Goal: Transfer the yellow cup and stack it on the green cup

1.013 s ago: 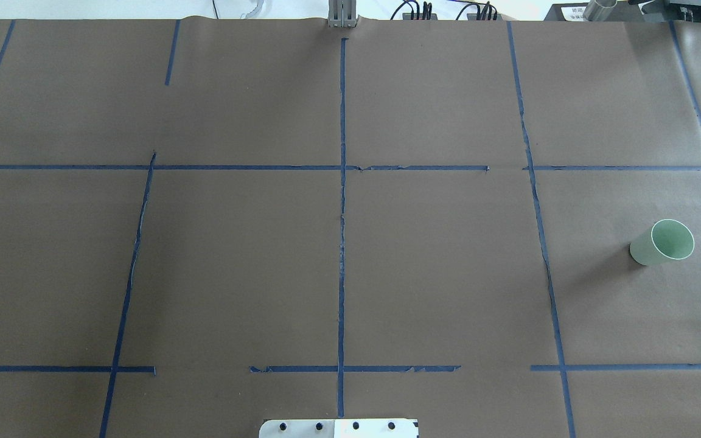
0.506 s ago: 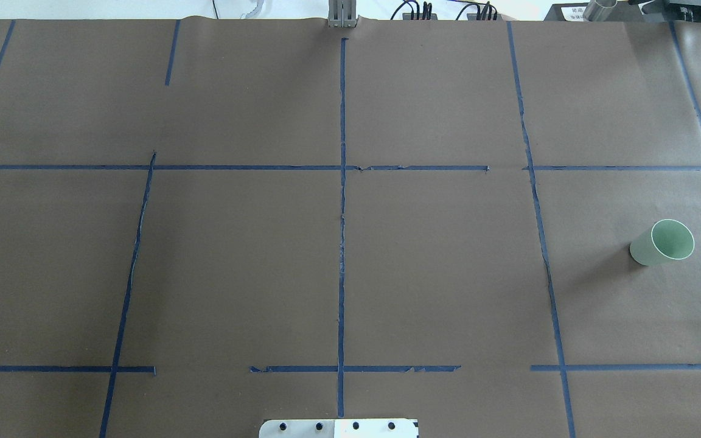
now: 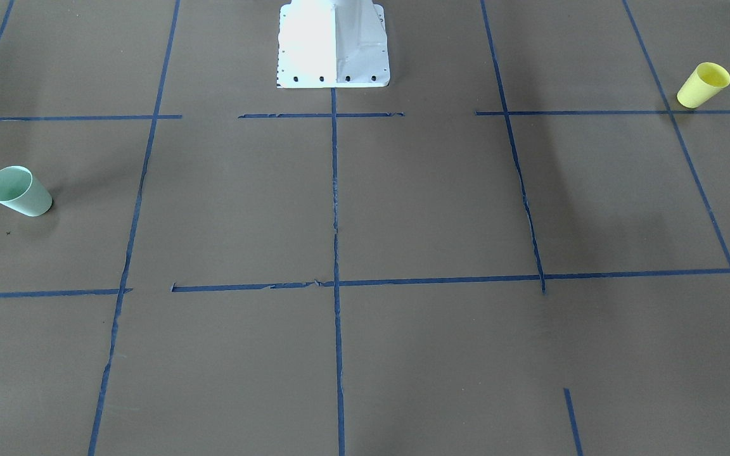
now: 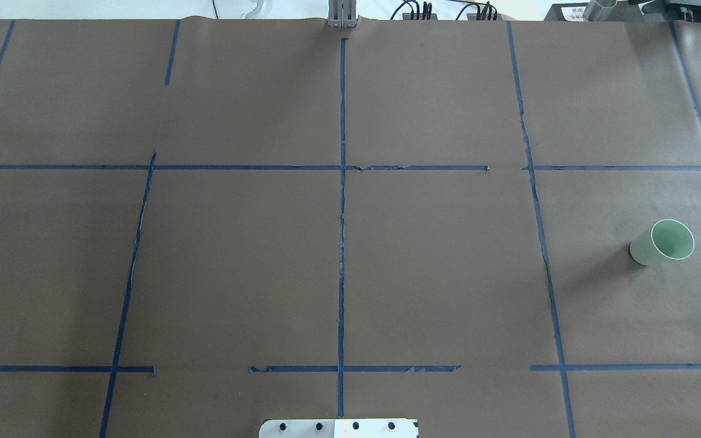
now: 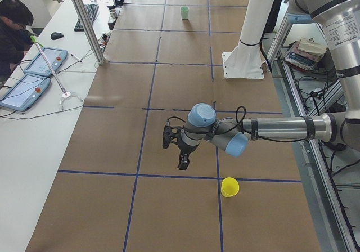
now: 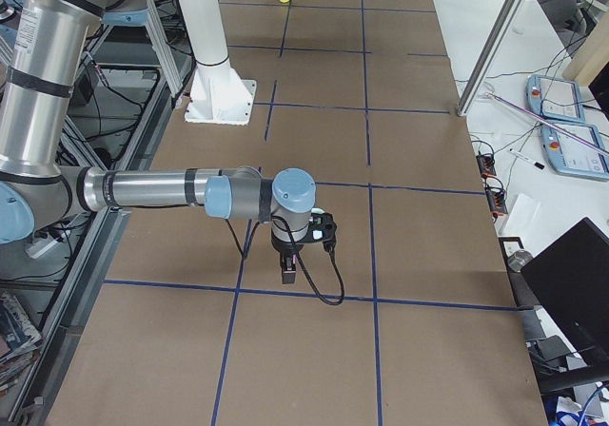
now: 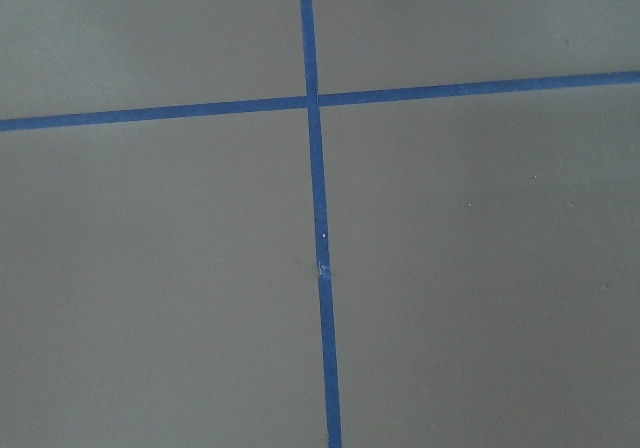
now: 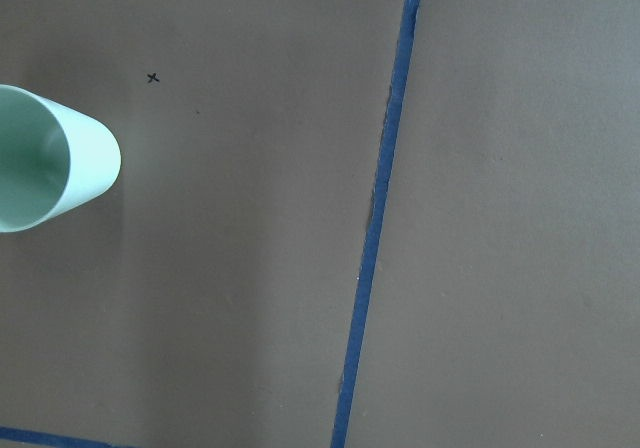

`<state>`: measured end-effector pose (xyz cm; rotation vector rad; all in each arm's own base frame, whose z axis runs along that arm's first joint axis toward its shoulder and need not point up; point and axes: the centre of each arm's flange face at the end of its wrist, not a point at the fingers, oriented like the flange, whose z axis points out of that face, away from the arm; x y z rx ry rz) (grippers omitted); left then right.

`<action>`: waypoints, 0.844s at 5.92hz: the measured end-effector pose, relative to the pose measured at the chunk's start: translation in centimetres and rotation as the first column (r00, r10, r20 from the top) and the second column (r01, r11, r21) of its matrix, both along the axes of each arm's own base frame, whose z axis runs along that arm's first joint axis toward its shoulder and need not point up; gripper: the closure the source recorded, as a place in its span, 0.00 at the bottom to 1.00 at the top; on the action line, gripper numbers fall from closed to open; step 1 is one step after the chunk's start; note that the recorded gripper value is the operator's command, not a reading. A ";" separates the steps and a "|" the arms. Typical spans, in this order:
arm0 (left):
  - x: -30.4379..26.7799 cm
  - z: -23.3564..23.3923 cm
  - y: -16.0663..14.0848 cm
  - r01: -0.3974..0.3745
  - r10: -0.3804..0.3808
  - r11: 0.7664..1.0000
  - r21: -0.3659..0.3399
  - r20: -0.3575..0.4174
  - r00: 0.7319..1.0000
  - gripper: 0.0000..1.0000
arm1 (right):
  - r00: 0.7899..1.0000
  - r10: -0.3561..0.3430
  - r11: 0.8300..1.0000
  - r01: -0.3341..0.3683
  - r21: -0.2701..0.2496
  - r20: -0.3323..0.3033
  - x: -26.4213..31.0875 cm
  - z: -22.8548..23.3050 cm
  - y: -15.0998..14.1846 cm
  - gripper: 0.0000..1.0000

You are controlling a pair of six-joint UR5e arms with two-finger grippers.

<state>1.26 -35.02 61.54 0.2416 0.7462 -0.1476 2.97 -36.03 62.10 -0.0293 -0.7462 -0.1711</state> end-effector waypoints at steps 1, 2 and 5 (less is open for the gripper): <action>2.4 -0.6 0.4 0.072 -0.071 0.997 -0.023 0.019 0.997 0.00 | 1.000 0.000 1.000 0.000 0.000 0.002 0.0 0.0 0.0 0.00; 5.7 -1.0 0.7 0.152 -0.149 0.987 -0.044 0.066 0.987 0.00 | 1.000 -0.001 1.000 0.001 0.000 0.005 0.0 0.0 0.0 0.00; 13.1 1.0 4.3 0.464 -0.451 0.886 -0.007 0.224 0.864 0.00 | 1.000 -0.002 1.000 0.002 -0.007 0.006 0.0 0.3 0.3 0.00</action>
